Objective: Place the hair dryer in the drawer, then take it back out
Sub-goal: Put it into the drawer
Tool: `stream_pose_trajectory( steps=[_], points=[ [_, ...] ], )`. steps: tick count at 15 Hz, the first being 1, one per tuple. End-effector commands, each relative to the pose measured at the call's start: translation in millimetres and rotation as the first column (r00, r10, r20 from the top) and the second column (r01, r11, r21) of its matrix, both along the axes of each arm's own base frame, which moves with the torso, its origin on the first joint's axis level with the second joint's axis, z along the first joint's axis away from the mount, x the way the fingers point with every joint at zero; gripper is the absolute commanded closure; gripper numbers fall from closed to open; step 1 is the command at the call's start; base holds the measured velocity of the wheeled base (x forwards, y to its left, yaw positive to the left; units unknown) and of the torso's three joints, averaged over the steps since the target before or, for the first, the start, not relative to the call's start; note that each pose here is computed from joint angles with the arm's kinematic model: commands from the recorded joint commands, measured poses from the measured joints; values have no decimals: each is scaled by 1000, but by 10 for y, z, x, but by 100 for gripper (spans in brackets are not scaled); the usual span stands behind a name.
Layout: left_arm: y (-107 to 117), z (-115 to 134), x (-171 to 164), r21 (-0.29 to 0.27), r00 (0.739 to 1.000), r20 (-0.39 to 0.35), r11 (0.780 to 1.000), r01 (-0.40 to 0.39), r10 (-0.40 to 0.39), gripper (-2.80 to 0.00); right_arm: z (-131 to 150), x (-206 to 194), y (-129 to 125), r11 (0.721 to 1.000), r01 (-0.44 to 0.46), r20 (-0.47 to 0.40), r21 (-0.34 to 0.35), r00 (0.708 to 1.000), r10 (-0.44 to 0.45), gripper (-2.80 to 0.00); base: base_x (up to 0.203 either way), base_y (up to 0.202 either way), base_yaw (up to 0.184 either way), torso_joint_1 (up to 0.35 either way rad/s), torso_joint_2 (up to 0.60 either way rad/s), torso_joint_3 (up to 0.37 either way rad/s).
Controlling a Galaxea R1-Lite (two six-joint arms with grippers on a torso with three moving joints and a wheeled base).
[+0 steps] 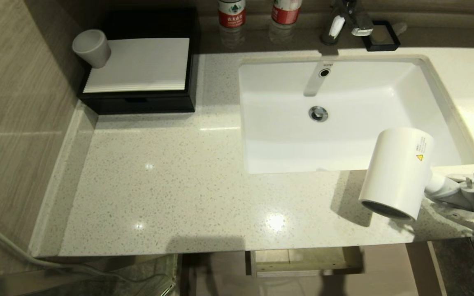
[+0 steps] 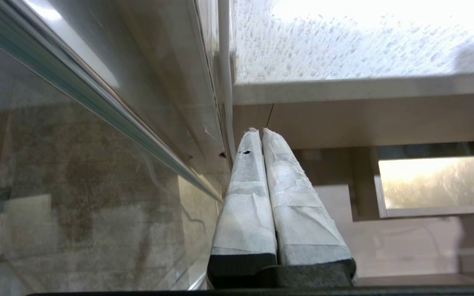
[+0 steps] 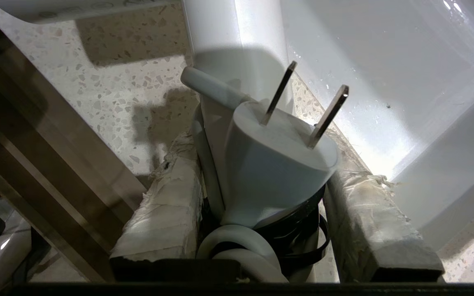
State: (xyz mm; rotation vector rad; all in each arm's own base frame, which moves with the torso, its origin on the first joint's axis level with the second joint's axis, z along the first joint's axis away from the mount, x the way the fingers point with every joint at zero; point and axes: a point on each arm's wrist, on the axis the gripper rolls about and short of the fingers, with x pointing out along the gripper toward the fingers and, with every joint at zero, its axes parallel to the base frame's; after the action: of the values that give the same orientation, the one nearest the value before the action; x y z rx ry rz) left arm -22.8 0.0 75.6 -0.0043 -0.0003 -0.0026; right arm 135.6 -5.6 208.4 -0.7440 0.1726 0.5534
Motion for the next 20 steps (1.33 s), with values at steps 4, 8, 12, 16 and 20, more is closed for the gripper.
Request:
stream_pose_trajectory(
  steps=[4,8,12,16,20],
  points=[
    [0,1,0,0,1000,1,1000,1,-1,0,-15,-44,5,1000,-5,5,-3,1000,5,0,0,0,0,-417,548,87],
    [0,1,0,0,1000,1,1000,0,0,0,-64,-86,10,1000,-4,-2,-4,1000,4,0,0,0,0,-257,264,57],
    [0,1,0,0,1000,1,1000,1,-1,0,-63,-111,13,1000,-4,8,-5,1000,4,0,0,0,0,-126,253,146],
    [0,-3,1,0,1000,0,1000,0,0,0,-72,-136,16,1000,-3,10,-4,1000,3,0,0,0,0,-138,369,213],
    [0,1,0,0,1000,1,1000,-1,1,0,-72,-144,18,1000,-5,12,-5,1000,5,0,0,0,0,-87,239,143]
  ],
)
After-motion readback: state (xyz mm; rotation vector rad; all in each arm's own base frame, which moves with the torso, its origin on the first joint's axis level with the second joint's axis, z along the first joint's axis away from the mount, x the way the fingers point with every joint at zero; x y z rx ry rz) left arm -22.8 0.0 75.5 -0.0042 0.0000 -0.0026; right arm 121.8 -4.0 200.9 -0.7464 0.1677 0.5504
